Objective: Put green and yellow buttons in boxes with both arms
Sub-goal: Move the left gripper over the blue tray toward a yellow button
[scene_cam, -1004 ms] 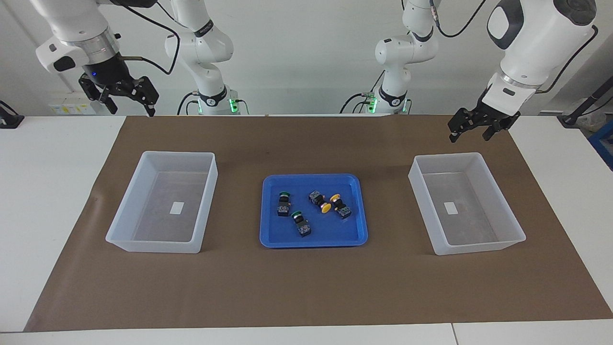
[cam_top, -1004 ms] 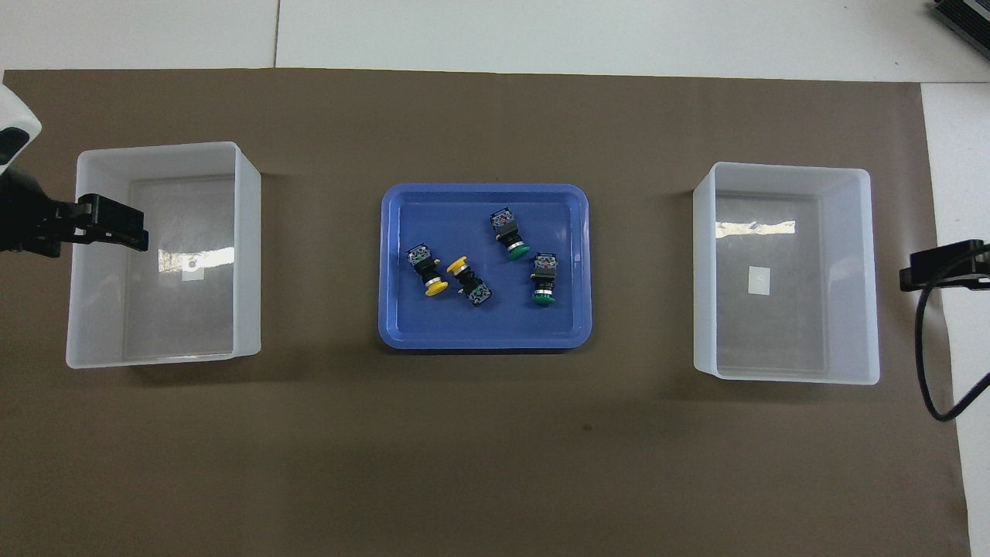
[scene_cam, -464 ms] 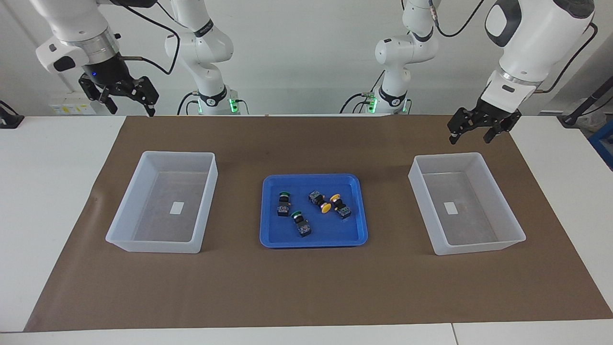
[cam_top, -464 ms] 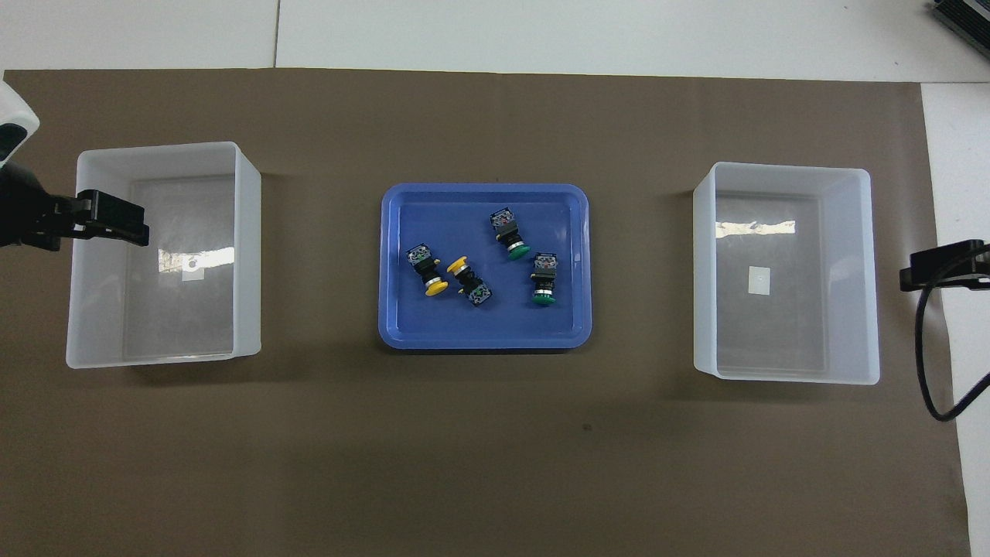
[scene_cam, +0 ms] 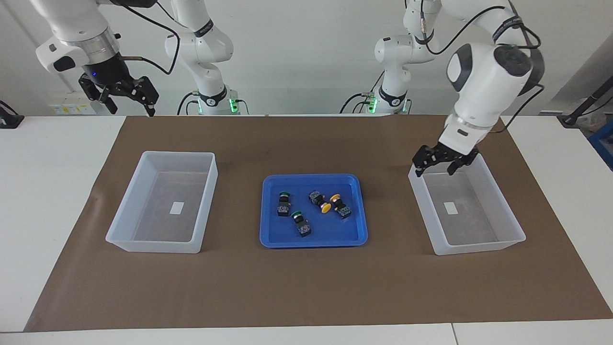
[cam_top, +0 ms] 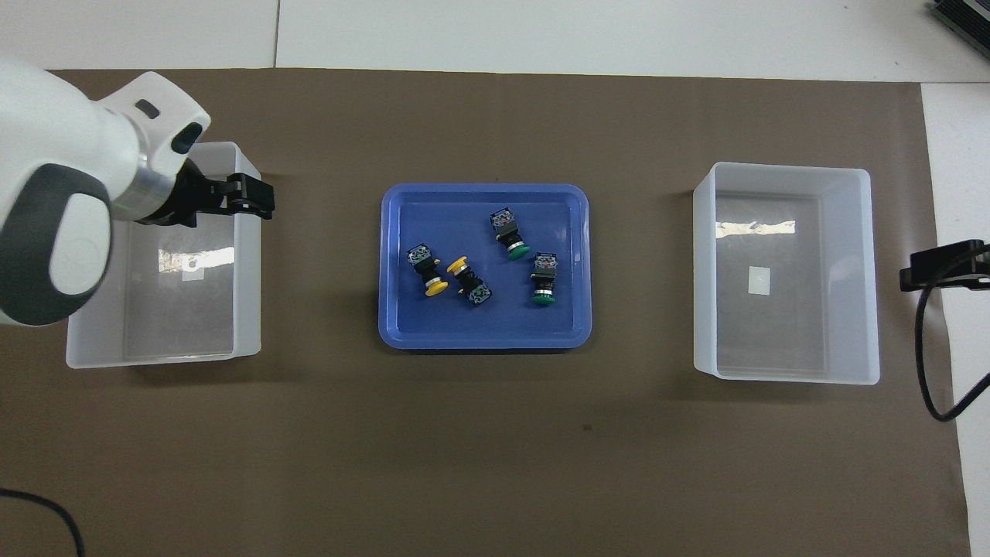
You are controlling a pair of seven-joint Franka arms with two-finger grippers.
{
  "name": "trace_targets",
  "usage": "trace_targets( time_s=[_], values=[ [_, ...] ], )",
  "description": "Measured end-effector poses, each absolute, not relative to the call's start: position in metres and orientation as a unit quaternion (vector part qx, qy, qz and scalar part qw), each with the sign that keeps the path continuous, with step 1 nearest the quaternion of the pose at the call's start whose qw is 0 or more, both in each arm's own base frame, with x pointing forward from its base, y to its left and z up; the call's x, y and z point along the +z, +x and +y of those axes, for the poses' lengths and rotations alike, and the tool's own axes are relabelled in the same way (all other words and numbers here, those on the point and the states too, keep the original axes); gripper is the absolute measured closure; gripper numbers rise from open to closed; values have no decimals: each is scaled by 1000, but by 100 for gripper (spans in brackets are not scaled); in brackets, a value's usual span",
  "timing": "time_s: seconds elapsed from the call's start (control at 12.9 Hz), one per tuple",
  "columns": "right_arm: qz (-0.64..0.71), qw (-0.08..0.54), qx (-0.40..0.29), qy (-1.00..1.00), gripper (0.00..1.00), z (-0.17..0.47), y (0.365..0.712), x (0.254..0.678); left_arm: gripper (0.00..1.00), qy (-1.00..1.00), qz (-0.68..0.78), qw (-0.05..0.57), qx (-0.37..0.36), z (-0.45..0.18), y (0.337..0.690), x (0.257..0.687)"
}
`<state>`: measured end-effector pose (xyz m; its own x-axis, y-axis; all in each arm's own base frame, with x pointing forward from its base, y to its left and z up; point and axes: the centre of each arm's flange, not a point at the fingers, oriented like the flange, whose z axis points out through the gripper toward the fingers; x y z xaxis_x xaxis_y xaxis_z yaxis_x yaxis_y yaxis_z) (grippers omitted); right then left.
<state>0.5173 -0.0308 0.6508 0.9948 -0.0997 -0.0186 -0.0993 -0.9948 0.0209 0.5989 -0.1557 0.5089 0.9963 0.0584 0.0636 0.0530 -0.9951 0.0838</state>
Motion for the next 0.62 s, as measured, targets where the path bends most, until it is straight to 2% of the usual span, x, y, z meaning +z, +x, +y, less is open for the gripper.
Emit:
trace_targets(
  time_s=[0.31, 0.62],
  values=[
    [-50, 10, -10, 999, 0, -31, 517, 651, 0, 990, 107, 71, 60, -231, 579, 446],
    [-50, 10, -10, 999, 0, -31, 517, 651, 0, 974, 201, 95, 41, -301, 563, 353]
  ],
)
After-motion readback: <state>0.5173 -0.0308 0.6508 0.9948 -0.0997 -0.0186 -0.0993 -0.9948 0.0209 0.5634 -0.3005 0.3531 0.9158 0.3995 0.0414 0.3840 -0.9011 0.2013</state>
